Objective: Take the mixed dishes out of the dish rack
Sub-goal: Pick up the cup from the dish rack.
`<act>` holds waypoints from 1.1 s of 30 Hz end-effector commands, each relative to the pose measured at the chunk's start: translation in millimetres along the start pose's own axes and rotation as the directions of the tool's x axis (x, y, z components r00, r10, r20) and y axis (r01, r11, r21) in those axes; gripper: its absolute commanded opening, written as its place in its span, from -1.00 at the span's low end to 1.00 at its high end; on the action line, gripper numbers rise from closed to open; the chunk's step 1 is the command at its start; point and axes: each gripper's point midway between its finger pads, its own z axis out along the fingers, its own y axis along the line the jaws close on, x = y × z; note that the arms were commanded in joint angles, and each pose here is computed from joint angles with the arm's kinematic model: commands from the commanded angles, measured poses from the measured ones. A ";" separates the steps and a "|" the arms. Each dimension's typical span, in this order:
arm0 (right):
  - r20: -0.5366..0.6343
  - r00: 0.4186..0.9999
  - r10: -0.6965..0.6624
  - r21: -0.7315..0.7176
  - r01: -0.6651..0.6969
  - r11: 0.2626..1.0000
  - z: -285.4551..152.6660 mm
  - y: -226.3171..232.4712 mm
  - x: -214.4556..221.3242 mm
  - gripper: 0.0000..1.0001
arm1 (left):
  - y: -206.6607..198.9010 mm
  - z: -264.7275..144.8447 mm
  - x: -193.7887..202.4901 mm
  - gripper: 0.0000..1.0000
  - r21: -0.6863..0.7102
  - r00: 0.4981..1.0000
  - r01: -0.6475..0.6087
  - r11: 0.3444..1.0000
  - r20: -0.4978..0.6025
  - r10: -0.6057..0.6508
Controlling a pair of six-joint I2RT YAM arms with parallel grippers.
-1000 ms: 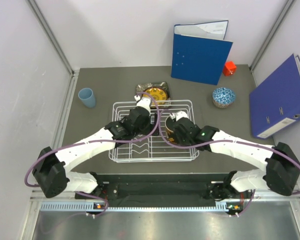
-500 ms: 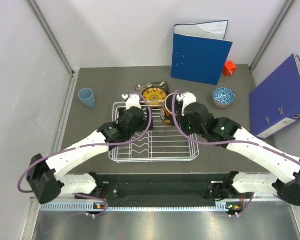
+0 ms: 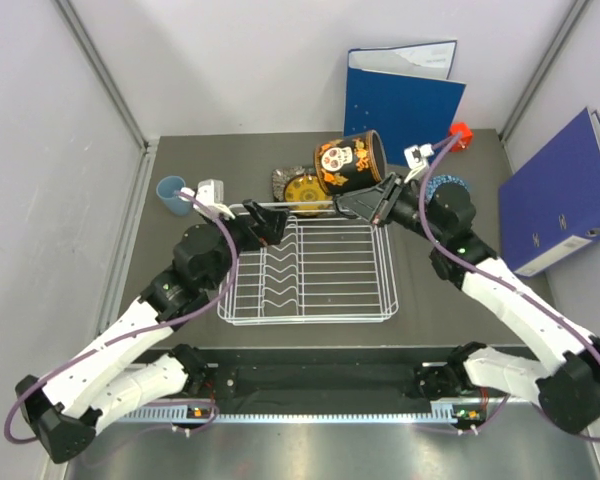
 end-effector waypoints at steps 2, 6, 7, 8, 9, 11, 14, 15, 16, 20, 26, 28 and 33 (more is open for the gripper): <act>0.085 0.996 0.028 -0.616 0.030 0.787 -30.1 113.5 -29.4 -1.00 | -64.4 -7.6 -30.6 0.98 0.333 0.988 0.139 0.933 0.014 -0.152; 0.029 0.995 0.099 -0.620 -0.060 0.782 -17.4 94.9 -20.3 -1.00 | -85.1 -10.2 -34.6 0.98 0.458 0.987 0.149 0.877 -0.009 -0.163; 0.031 0.994 0.102 -0.617 -0.061 0.785 -15.8 92.1 -20.1 -1.00 | -86.6 -9.0 -35.2 0.98 0.464 0.987 0.146 0.874 -0.005 -0.162; 0.028 0.994 0.105 -0.616 -0.066 0.785 -13.8 90.2 -18.5 -1.00 | -89.1 -8.7 -38.0 0.98 0.477 0.987 0.137 0.868 0.005 -0.158; 0.027 0.994 0.107 -0.616 -0.068 0.784 -11.6 87.8 -17.7 -1.00 | -92.8 -8.8 -40.5 0.98 0.489 0.988 0.133 0.862 0.006 -0.155; 0.022 0.994 0.107 -0.620 -0.070 0.781 -8.9 87.4 -17.6 -1.00 | -99.1 -5.8 -35.8 0.98 0.516 0.990 0.129 0.847 -0.018 -0.139; 0.008 0.994 0.111 -0.636 -0.081 0.768 -4.5 86.4 -15.4 -1.00 | -106.3 -1.3 -29.1 0.97 0.548 0.989 0.144 0.824 -0.054 -0.137; -0.005 0.993 0.118 -0.636 -0.094 0.766 -2.2 85.0 -13.5 -1.00 | -107.8 -0.1 -29.2 0.96 0.557 0.989 0.146 0.818 -0.051 -0.141; -0.005 0.993 0.115 -0.642 -0.092 0.761 -1.8 85.7 -12.5 -1.00 | -107.1 3.4 -26.7 0.96 0.555 0.988 0.149 0.819 -0.057 -0.142; -0.033 0.993 0.112 -0.645 -0.107 0.757 2.2 85.8 -3.4 -1.00 | -110.9 6.2 -28.9 0.90 0.574 0.988 0.145 0.806 -0.045 -0.146; -0.057 0.991 0.125 -0.650 -0.132 0.749 2.4 79.6 5.6 -1.00 | -122.4 3.1 -43.4 0.78 0.616 0.991 0.104 0.781 0.004 -0.135; -0.070 0.989 0.129 -0.652 -0.143 0.745 3.0 79.7 9.3 -1.00 | -123.9 2.8 -45.6 0.68 0.622 0.992 0.086 0.778 0.017 -0.124; -0.102 0.987 0.128 -0.664 -0.163 0.730 5.0 82.2 22.2 -1.00 | -124.7 9.5 -47.5 0.57 0.617 0.994 0.059 0.785 0.038 -0.105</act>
